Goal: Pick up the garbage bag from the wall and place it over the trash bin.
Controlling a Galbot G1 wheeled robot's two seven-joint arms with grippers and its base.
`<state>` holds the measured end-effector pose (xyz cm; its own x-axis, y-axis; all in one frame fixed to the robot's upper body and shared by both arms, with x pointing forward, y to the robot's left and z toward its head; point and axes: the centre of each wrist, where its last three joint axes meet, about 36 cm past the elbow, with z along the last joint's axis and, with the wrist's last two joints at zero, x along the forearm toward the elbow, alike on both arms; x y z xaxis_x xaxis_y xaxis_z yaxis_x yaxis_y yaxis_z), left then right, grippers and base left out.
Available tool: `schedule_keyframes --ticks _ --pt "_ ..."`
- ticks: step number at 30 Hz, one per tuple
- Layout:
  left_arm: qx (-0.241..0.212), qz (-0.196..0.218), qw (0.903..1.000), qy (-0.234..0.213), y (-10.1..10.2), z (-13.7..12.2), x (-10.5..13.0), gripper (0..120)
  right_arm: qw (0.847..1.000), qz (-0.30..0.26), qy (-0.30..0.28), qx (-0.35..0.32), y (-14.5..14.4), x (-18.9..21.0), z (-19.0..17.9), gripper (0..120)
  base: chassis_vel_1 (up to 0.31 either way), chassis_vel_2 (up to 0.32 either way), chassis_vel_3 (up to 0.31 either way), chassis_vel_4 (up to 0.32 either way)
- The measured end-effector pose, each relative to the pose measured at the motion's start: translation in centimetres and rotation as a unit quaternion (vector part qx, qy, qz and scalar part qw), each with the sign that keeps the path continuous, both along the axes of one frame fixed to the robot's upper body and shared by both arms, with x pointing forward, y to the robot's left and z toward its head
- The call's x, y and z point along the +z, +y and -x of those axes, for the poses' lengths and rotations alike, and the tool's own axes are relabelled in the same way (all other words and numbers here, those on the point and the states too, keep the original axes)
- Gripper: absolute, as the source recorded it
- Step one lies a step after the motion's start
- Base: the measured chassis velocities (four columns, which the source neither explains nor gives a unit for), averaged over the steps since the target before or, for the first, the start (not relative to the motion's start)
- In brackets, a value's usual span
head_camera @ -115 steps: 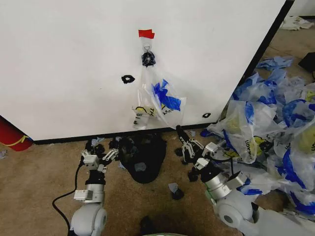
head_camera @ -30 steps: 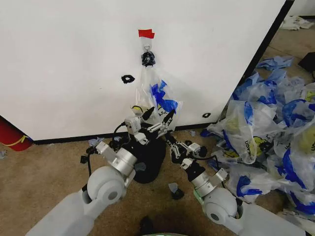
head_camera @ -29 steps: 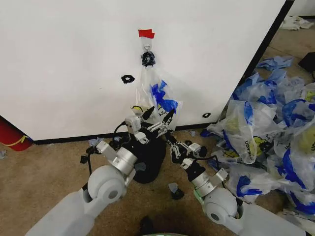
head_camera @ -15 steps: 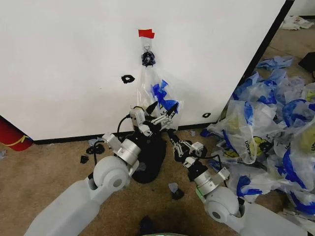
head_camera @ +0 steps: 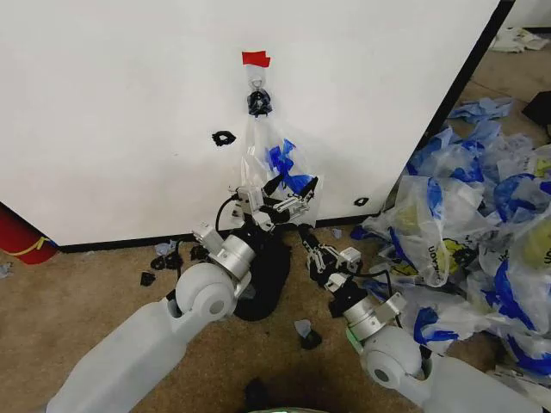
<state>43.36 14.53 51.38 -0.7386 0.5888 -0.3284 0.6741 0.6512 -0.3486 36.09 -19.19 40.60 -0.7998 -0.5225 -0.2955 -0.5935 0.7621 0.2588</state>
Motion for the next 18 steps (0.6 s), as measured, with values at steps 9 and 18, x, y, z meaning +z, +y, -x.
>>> schedule_keyframes --ticks 9,18 --pt "0.008 -0.01 0.9999 0.0 0.3 -0.5 -0.7 99 1.0 -0.002 -0.004 0.001 0.0 0.1 -0.1 0 0.0 0.0 0.0 0.0" --pt "0.02 -0.022 0.9996 -0.001 1.1 -0.4 -1.5 99 1.0 -0.004 -0.007 0.004 0.1 0.3 -0.1 0 0.0 0.0 0.0 0.0"
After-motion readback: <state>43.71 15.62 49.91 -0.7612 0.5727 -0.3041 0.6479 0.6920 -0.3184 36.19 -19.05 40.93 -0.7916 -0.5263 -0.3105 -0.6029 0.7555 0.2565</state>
